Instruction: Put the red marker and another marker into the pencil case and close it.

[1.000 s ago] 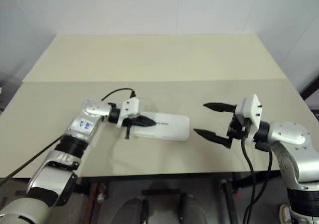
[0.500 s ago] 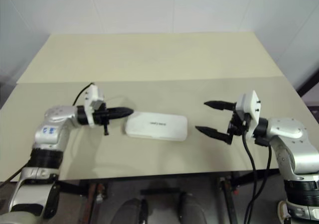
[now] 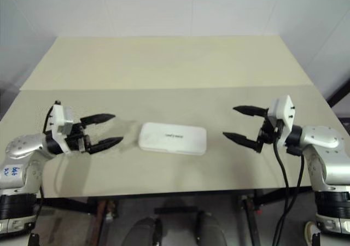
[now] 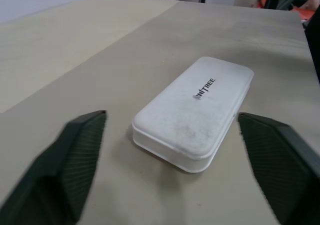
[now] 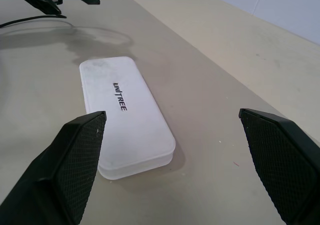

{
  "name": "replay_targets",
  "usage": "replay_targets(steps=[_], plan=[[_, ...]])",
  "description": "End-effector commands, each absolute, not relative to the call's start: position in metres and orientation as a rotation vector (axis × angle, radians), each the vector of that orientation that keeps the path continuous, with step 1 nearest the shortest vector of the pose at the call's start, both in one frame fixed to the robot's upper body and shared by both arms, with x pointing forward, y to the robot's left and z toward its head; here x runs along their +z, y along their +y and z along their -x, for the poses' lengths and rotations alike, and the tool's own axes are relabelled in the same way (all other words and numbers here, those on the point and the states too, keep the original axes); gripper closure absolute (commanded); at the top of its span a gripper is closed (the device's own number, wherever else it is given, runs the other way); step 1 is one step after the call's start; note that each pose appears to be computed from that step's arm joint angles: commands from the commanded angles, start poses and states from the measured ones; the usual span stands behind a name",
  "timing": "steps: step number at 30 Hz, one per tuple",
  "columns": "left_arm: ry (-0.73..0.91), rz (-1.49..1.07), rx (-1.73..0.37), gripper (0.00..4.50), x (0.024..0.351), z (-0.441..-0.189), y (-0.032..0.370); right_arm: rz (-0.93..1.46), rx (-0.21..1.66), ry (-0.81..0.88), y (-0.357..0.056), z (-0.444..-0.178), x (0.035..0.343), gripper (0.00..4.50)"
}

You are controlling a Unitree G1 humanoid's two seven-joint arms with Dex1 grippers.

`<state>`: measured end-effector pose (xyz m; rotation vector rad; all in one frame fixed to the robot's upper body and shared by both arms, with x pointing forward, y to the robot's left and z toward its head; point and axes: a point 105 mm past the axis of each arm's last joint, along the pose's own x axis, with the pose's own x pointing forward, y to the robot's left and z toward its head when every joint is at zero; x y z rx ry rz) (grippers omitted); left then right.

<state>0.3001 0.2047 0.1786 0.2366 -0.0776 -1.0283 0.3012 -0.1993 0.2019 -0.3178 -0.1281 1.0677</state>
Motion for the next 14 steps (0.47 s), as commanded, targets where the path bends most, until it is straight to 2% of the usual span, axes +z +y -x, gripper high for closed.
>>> replay_targets(steps=[1,8,14], plan=[[-0.140,-0.276,-1.012,0.02,0.193,-0.296,0.203,0.360,1.070,-0.170,-0.201,-0.302,0.210,0.00],[-0.182,-0.312,-1.010,0.02,0.201,-0.304,0.195,0.388,1.059,-0.142,-0.215,-0.301,0.208,0.00],[-0.125,-0.355,-0.988,0.02,0.193,-0.300,0.200,0.383,1.048,-0.121,-0.219,-0.301,0.198,0.00]])
